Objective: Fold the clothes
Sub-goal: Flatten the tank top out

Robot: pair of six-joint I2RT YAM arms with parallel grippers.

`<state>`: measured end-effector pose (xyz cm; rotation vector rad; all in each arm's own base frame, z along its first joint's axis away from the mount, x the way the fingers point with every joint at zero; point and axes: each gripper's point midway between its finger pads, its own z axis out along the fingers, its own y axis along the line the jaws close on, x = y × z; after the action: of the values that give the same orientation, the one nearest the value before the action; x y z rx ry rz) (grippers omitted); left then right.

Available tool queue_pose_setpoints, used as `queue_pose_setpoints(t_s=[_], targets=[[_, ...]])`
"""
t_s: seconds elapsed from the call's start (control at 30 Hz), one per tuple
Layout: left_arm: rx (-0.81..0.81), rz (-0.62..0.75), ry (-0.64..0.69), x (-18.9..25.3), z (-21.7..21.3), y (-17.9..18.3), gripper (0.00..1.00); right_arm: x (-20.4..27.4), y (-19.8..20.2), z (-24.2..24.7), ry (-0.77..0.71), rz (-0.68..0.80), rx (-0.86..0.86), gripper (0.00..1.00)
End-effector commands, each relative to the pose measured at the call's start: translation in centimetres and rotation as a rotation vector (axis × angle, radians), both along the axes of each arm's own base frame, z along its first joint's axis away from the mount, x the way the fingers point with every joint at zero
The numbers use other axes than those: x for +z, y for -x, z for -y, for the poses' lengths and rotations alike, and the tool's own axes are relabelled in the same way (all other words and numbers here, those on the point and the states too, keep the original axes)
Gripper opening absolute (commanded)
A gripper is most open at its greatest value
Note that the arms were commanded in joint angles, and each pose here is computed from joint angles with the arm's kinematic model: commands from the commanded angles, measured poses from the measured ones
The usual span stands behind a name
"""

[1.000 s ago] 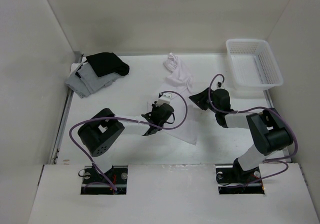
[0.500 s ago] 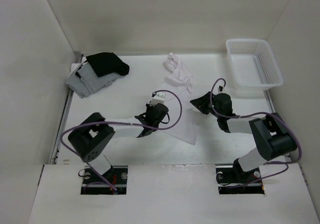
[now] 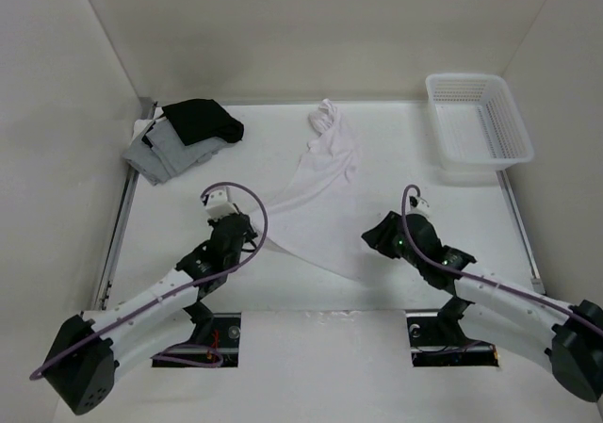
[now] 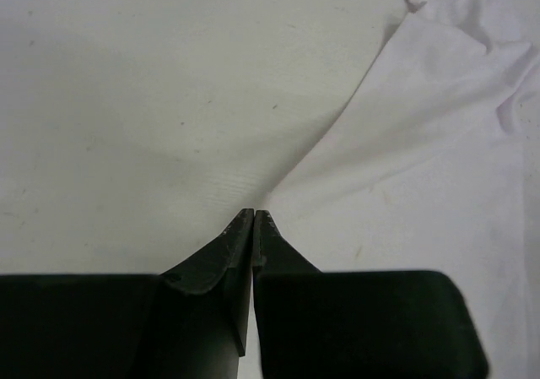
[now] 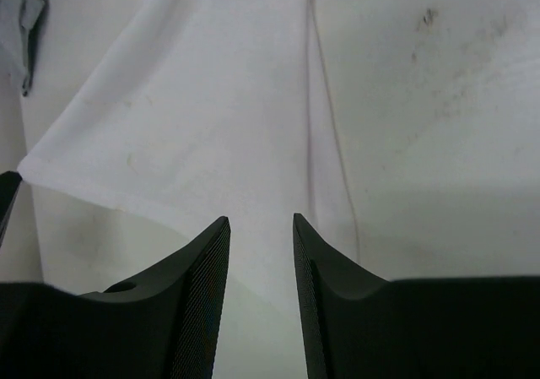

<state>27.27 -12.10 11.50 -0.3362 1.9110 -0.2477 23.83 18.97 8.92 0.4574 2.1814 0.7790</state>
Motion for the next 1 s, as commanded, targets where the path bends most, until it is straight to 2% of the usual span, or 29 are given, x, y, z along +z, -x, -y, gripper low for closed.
queue_pose_setpoints(t_s=[0.0, 0.17, 0.37, 0.7, 0.73, 0.97], targets=[[0.025, -0.036, 0.122, -1.0, -0.9, 1.3, 0.01, -3.7, 3.6, 3.4, 0.149, -0.142, -0.106, 0.41], [0.006, -0.055, 0.181, -2.2, -1.1, 2.1, 0.02, -5.6, 7.3, 2.3, 0.125, -0.237, -0.08, 0.41], [-0.014, -0.055, 0.198, -2.8, -1.1, 2.3, 0.03, -5.4, 10.4, -1.2, 0.062, -0.276, 0.041, 0.46], [-0.028, -0.048, 0.212, -2.7, -0.9, 2.1, 0.03, -6.2, 10.2, -3.3, -0.043, -0.274, 0.081, 0.43], [-0.028, -0.047, 0.213, -2.6, -0.8, 2.1, 0.03, -6.3, 10.0, -3.3, -0.043, -0.273, 0.079, 0.42], [-0.032, -0.021, 0.228, -1.3, -0.6, 1.7, 0.03, -6.0, 9.4, -3.7, -0.076, -0.241, 0.089, 0.13]])
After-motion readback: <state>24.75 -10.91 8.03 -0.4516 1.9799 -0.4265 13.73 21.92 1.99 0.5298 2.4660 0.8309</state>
